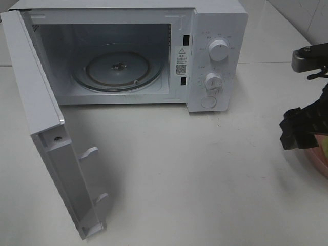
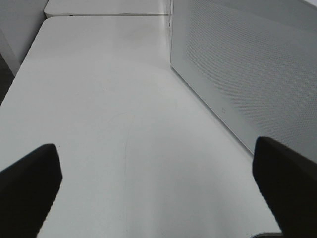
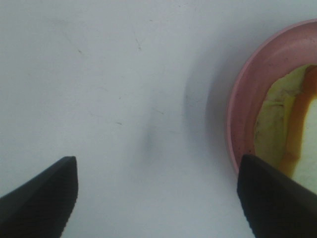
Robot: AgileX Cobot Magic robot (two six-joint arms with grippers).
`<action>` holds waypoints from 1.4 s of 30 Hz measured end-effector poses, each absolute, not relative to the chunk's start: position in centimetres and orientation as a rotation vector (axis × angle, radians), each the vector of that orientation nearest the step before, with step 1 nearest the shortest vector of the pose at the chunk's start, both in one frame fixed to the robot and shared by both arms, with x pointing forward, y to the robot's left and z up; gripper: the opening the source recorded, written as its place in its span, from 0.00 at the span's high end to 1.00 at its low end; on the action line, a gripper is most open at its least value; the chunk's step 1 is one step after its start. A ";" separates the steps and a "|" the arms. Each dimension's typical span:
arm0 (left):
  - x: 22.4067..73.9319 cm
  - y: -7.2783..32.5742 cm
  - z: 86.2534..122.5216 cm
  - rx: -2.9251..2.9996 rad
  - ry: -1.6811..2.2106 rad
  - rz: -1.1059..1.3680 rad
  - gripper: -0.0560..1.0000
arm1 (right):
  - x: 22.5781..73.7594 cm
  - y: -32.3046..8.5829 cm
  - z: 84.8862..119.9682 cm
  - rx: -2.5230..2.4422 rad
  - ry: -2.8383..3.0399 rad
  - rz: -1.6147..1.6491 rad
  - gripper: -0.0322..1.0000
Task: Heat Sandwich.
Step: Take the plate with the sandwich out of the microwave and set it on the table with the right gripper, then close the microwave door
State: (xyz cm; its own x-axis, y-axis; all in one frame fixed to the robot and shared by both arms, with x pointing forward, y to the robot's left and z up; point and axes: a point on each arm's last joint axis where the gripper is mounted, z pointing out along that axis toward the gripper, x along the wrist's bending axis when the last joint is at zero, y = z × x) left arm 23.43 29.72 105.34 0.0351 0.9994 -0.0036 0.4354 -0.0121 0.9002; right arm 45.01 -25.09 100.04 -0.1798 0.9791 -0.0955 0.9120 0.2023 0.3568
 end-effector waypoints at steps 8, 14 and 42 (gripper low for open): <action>23.4 29.7 105.3 1.552 1.502 0.938 0.01 | 42.2 -25.1 103.0 1.759 2.205 0.457 0.18; 23.4 29.7 105.3 1.552 1.502 0.938 0.01 | 39.3 -25.7 105.2 1.742 2.199 0.518 0.20; 23.4 29.7 105.3 1.552 1.502 0.938 0.01 | 28.1 -29.0 107.3 1.665 1.928 0.825 0.21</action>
State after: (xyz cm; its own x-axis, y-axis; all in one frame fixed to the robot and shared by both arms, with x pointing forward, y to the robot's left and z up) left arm 23.43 29.72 105.34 0.0351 0.9994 -0.0036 0.4354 -0.0121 0.9002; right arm 28.13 -29.02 107.27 -0.1617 0.9860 0.0403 0.7100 0.0878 0.6987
